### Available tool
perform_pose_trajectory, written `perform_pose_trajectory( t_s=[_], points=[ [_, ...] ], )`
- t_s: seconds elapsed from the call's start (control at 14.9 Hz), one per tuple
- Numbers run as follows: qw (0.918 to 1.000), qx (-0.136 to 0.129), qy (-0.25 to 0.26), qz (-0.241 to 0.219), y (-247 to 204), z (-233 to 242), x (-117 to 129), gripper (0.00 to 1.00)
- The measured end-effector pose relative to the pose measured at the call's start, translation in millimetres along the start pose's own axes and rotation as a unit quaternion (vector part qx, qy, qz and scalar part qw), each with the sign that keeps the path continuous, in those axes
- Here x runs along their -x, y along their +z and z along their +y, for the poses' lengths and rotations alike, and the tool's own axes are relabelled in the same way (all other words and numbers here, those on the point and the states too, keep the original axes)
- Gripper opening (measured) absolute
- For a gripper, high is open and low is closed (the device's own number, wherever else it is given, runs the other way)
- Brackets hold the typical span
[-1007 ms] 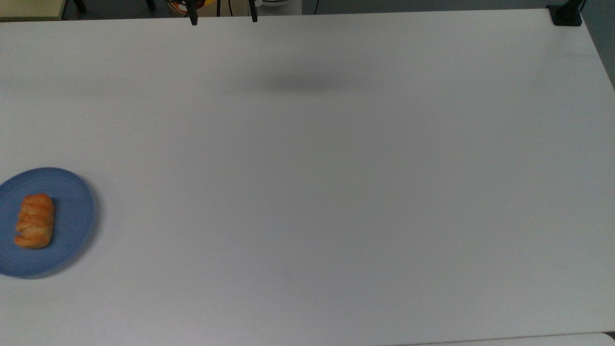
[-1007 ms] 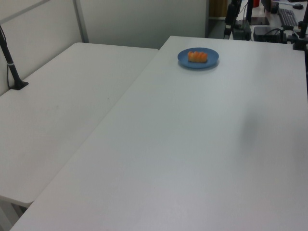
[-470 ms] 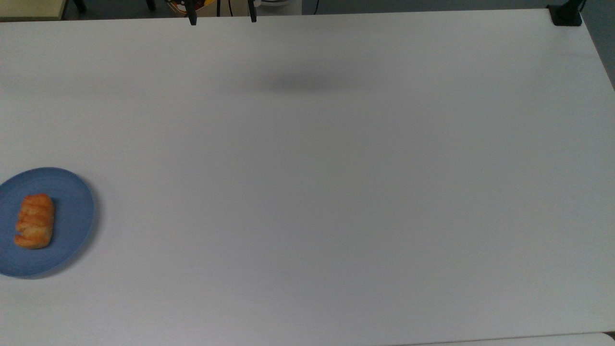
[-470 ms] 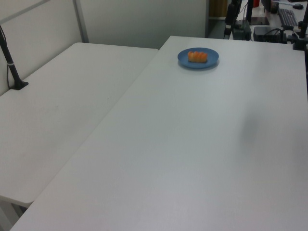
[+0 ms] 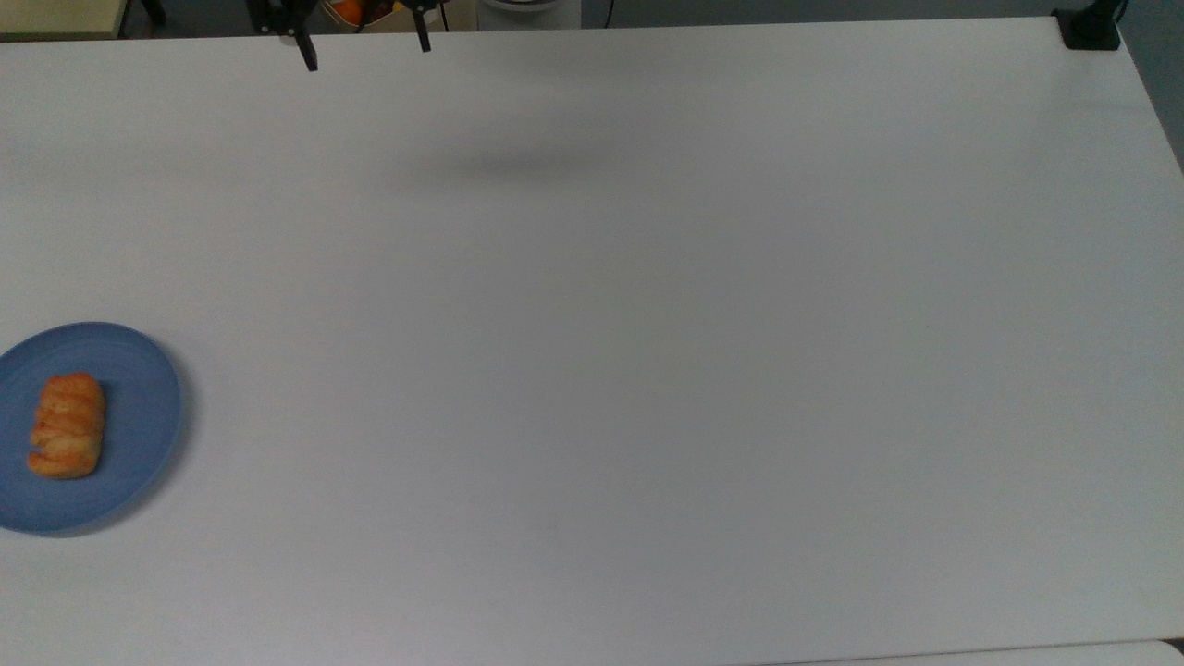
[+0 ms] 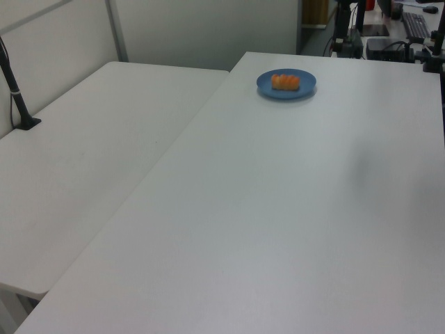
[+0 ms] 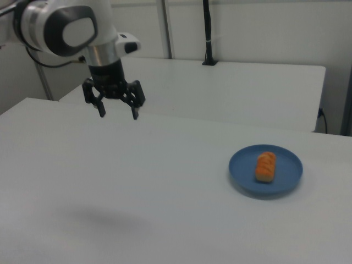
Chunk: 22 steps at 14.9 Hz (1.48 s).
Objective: Put the bread on the table
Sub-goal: 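Move the open gripper over the orange bread roll on the blue plate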
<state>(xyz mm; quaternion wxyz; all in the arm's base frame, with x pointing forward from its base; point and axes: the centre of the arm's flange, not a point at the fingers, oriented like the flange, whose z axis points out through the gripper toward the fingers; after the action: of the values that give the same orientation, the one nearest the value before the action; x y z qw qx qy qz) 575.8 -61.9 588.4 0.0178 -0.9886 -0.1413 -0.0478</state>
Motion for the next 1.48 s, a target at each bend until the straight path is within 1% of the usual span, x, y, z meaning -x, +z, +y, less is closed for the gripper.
perform_pose_trajectory(
  t_s=[0.13, 0.2, 0.47, 0.67, 0.81, 0.94, 1.01, 1.28, 1.34, 1.48],
  points=[
    [0.9999, -0.001, -0.005, -0.013, 18.6, 21.8, 1.4, 1.0],
    [0.9999, 0.004, -0.004, -0.012, 27.3, 35.1, 0.7, 1.0],
    [0.9985, 0.038, 0.026, 0.03, 63.7, 98.1, -5.8, 1.0],
    [0.9932, 0.073, 0.055, 0.072, 91.8, 148.1, -10.0, 1.0],
    [0.9855, 0.097, 0.081, 0.112, 107.0, 181.5, -10.5, 1.0],
    [0.974, 0.118, 0.108, 0.161, 123.1, 208.9, -14.5, 1.0],
    [0.9688, 0.124, 0.12, 0.178, 132.6, 220.0, -16.2, 1.0],
    [0.947, 0.154, 0.153, 0.237, 170.9, 255.2, -24.9, 1.0],
    [0.9422, 0.163, 0.156, 0.248, 182.0, 261.5, -28.4, 1.0],
    [0.9351, 0.174, 0.164, 0.261, 208.3, 270.2, -37.9, 1.0]
  ],
)
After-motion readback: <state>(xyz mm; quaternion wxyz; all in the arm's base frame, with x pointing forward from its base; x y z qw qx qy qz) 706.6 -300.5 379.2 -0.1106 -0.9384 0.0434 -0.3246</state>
